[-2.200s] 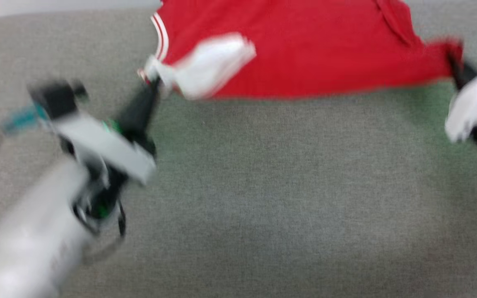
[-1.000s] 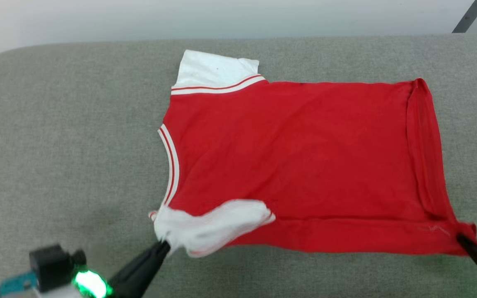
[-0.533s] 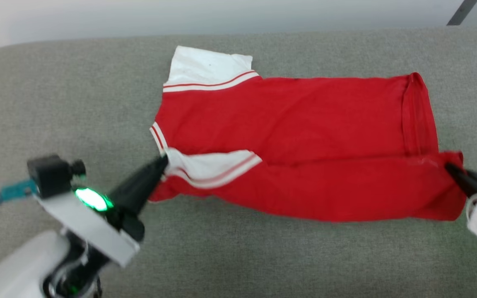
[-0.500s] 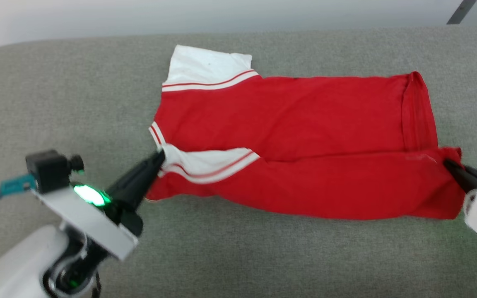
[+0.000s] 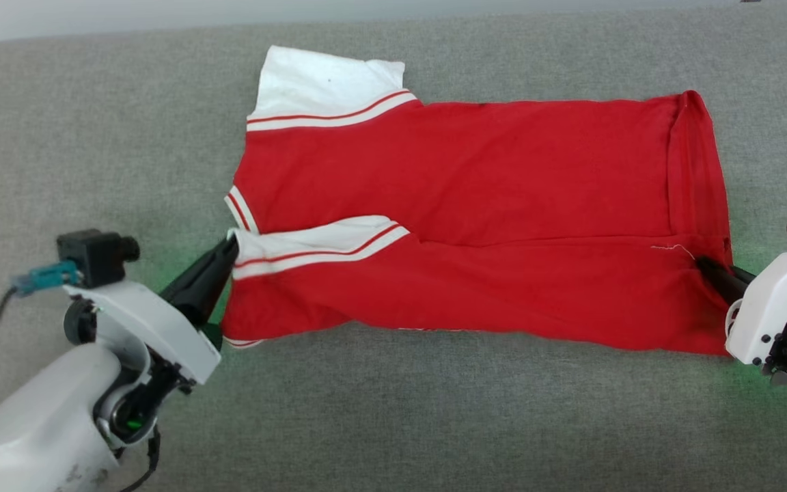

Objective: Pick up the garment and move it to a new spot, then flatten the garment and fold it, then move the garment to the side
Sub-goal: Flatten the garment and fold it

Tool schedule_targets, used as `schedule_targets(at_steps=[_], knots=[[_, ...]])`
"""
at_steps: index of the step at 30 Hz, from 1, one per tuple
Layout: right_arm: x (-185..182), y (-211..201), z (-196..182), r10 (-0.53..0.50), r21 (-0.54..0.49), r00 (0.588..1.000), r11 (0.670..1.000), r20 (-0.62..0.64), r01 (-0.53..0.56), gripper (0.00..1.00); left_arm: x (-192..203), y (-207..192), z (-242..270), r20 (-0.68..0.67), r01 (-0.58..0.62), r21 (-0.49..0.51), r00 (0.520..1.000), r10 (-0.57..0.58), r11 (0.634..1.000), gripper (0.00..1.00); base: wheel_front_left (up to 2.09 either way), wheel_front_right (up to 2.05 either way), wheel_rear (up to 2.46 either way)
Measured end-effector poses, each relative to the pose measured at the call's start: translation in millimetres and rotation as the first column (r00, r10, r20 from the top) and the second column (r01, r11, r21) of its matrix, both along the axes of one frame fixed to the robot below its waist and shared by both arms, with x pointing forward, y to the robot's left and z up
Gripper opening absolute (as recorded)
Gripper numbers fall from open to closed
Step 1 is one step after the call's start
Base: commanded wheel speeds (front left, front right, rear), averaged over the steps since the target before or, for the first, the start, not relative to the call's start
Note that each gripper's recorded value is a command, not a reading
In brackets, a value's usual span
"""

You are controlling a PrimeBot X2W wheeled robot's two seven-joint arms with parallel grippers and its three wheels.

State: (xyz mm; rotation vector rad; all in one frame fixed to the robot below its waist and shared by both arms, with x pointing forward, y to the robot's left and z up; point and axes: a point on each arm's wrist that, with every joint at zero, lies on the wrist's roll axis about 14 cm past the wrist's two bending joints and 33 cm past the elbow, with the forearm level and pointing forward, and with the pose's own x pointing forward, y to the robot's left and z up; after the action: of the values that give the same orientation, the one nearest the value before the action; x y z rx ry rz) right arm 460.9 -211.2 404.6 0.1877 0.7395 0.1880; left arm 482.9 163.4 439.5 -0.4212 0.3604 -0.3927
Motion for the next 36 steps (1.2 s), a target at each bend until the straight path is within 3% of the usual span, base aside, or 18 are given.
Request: schedule_targets(at_steps=[4, 5, 6, 7, 8, 9, 10, 11, 18, 21, 24, 28, 36], knots=[[2, -1, -1, -0.010, 0.005, 1.000, 1.000, 0.015, 0.010, 0.00, -6, -1, -20, -0.042, 0.023, 0.067, 0.999, -0.020, 0.997, 0.00, 0.00, 0.00, 0.00], [3, 0, 1, -0.011, 0.008, 1.000, 1.000, 0.022, 0.010, 0.00, -8, -3, -23, -0.057, 0.037, 0.079, 0.998, -0.033, 0.996, 0.24, 0.00, 0.00, 0.00], [4, 1, 3, -0.009, 0.009, 0.999, 1.000, 0.031, 0.009, 0.00, -10, -2, -25, -0.062, 0.044, 0.094, 0.997, -0.038, 0.995, 0.59, 0.00, 0.00, 0.00], [5, 1, 6, -0.011, 0.011, 0.999, 1.000, 0.044, 0.011, 0.09, -10, 1, -24, -0.060, 0.045, 0.109, 0.997, -0.039, 0.993, 0.95, 0.00, 0.00, 0.00], [6, 1, 9, -0.013, 0.013, 0.998, 1.000, 0.059, 0.012, 0.35, -9, 2, -21, -0.058, 0.052, 0.123, 0.997, -0.045, 0.991, 1.00, 0.00, 0.00, 0.00], [6, 0, 12, -0.015, 0.010, 0.997, 1.000, 0.071, 0.014, 0.54, -9, 4, -19, -0.059, 0.059, 0.135, 0.997, -0.052, 0.989, 1.00, 0.00, 0.00, 0.00], [7, -2, 16, -0.017, 0.007, 0.996, 1.000, 0.084, 0.016, 0.94, -10, 5, -16, -0.061, 0.068, 0.150, 0.996, -0.059, 0.986, 1.00, 0.00, 0.00, 0.00], [7, -3, 20, -0.018, 0.005, 0.995, 1.000, 0.097, 0.018, 1.00, -12, 7, -15, -0.071, 0.084, 0.173, 0.995, -0.073, 0.981, 1.00, 0.00, 0.00, 0.00], [8, -1, 52, -0.029, 0.032, 0.980, 0.999, 0.196, 0.023, 1.00, -20, 36, 6, -0.122, 0.170, 0.356, 0.983, -0.135, 0.919, 1.00, 0.00, 0.00, 0.00], [6, -1, 64, -0.030, 0.036, 0.974, 0.999, 0.226, 0.022, 1.00, -18, 43, 25, -0.133, 0.179, 0.390, 0.982, -0.137, 0.903, 1.00, 0.00, 0.00, 0.00], [3, -2, 72, -0.030, 0.037, 0.969, 0.999, 0.247, 0.021, 1.00, -30, 40, 24, -0.246, 0.227, 0.368, 0.959, -0.141, 0.902, 1.00, 0.00, 0.00, 0.00], [0, 1, 79, -0.015, 0.034, 0.964, 0.999, 0.264, 0.006, 1.00, -55, 28, 12, -0.435, 0.316, 0.321, 0.887, -0.157, 0.893, 1.00, 0.00, 0.00, 0.00], [-9, -1, 81, -0.016, 0.030, 0.963, 1.000, 0.270, 0.008, 1.00, -66, 2, -11, -0.599, 0.382, 0.217, 0.779, -0.186, 0.898, 1.00, 0.00, 0.00, 0.00]])
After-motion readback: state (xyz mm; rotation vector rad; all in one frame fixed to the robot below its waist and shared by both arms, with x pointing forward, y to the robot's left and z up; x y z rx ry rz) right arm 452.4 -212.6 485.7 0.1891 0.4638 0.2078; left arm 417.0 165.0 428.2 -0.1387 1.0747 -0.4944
